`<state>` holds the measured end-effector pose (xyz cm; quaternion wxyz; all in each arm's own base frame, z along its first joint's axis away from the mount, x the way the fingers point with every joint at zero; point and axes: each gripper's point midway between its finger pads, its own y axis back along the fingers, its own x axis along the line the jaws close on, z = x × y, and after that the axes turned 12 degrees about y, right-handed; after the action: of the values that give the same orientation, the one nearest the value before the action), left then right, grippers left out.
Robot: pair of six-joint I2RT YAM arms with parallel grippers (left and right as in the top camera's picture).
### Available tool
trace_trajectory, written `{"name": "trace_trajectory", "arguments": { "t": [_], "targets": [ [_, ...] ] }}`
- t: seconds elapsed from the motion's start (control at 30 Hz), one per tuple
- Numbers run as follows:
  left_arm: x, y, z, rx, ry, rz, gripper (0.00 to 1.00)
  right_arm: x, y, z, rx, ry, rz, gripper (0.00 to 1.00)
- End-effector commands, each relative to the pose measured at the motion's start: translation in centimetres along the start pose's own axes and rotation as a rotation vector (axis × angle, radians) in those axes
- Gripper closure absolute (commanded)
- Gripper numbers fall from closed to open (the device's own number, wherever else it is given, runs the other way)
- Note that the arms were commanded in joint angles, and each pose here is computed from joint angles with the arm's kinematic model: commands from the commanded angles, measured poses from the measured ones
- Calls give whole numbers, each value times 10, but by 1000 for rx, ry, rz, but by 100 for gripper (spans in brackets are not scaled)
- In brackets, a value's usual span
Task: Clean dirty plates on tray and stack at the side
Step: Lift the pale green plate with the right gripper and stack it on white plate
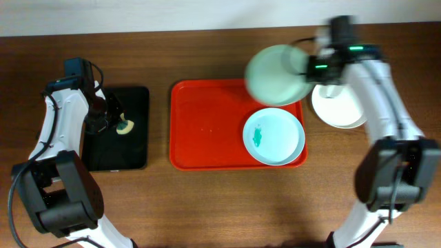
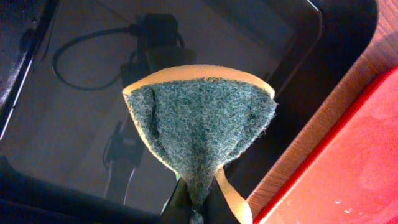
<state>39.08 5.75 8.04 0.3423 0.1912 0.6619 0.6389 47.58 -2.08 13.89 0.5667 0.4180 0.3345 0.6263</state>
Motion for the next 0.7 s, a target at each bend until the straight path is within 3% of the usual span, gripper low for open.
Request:
{"name": "trace_trajectory", "arguments": {
  "t": [0.0,0.23,0.57,0.6,0.63,0.67],
  "targets": [
    [-5,10,3,-23,-20,-27,100,-49,1,-17,23,-214,135,96],
    [-6,10,4,-27,-21,-31,100,-151,-1,-64,14,-439,52,96],
    [-6,10,4,-27,-21,-31,100,-159,-46,-93,-33,-433,37,92],
    [-6,10,4,-27,-21,-31,100,-160,-46,-92,-36,-447,36,73],
    [-6,10,4,-27,-21,-31,100,-159,-46,-91,-38,-450,38,65],
    [-6,10,4,-27,-21,-31,100,-159,-45,-89,-42,-448,44,64]
  ]
}}
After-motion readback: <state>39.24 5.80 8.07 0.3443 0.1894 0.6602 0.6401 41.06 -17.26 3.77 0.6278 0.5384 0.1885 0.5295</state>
